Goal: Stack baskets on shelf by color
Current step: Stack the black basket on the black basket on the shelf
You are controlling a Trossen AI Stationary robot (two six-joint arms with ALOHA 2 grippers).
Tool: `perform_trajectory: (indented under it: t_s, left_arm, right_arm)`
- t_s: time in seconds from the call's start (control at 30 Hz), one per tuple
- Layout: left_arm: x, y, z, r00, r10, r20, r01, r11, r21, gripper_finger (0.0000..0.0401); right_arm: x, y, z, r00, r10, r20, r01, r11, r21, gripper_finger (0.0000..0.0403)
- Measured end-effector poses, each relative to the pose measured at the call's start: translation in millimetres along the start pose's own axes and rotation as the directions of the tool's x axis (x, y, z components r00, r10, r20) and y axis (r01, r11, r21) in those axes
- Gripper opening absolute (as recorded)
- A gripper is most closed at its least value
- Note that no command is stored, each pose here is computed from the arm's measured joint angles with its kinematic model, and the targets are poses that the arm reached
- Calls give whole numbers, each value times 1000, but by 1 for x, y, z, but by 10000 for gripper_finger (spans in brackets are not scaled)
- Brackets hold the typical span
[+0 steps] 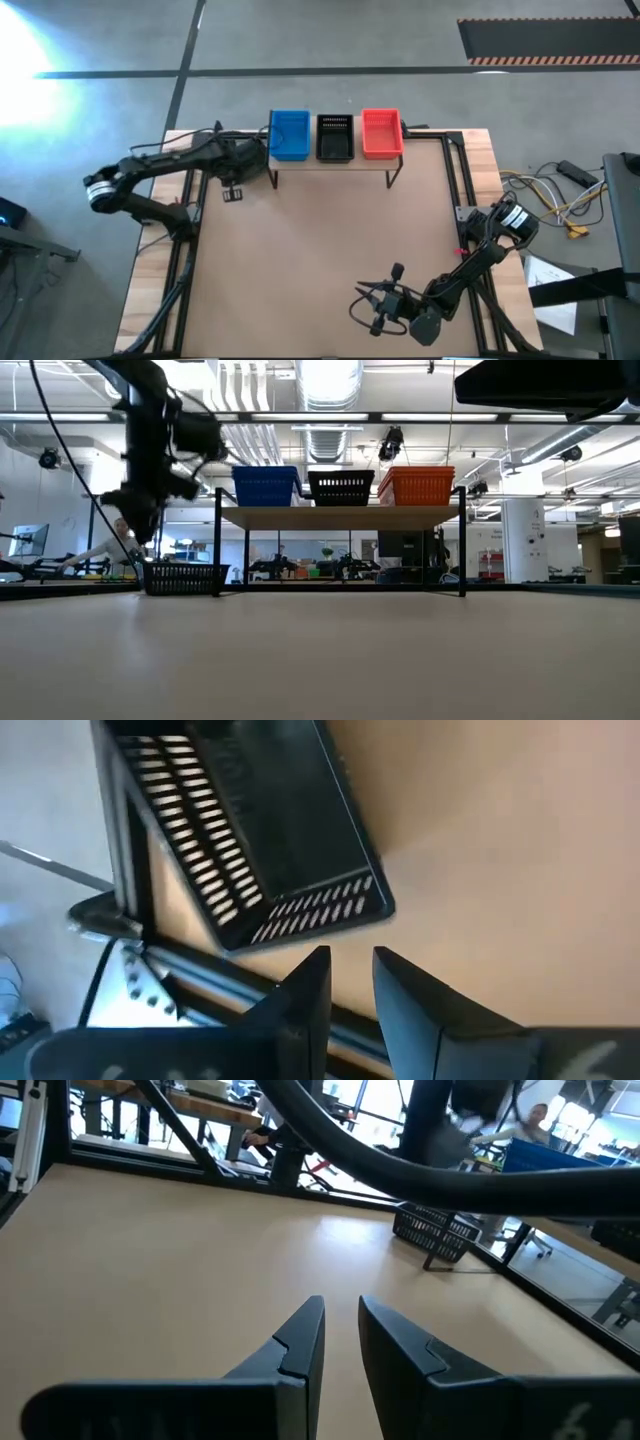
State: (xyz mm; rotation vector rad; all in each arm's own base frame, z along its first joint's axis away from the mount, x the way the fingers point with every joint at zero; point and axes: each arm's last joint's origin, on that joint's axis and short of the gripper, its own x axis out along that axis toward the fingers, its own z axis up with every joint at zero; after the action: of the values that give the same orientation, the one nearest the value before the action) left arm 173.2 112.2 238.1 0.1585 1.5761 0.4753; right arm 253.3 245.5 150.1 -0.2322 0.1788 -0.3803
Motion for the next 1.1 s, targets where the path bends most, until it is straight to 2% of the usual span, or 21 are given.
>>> perform_trajectory:
  t_s: [0.17,0.4,0.63,0.83,0.97,1.1]
  left_arm:
    - [37,-2,6,1000,2,-16,-1,999,52,61]
    - [52,-4,7,1000,-6,-24,9,991,132,61]
    - [49,-4,4,1000,-3,-9,4,993,119,61]
    - [32,0,-1,999,10,34,-13,996,84,61]
    - [22,-1,-10,997,-44,64,39,996,76,61]
    - [18,-4,-18,995,-65,70,65,998,-1,61]
  right_arm:
    - [0,0,0,1000,0,0,0,1000,-1,59]
    - [0,0,0,1000,0,0,0,1000,0,59]
    - [1,0,0,1000,-3,-1,3,1000,0,59]
    - [1,-1,0,1000,-4,-1,4,1000,0,59]
    - [1,-1,0,1000,-3,-1,3,1000,0,59]
    - [1,-1,0,1000,-4,-1,4,1000,-8,59]
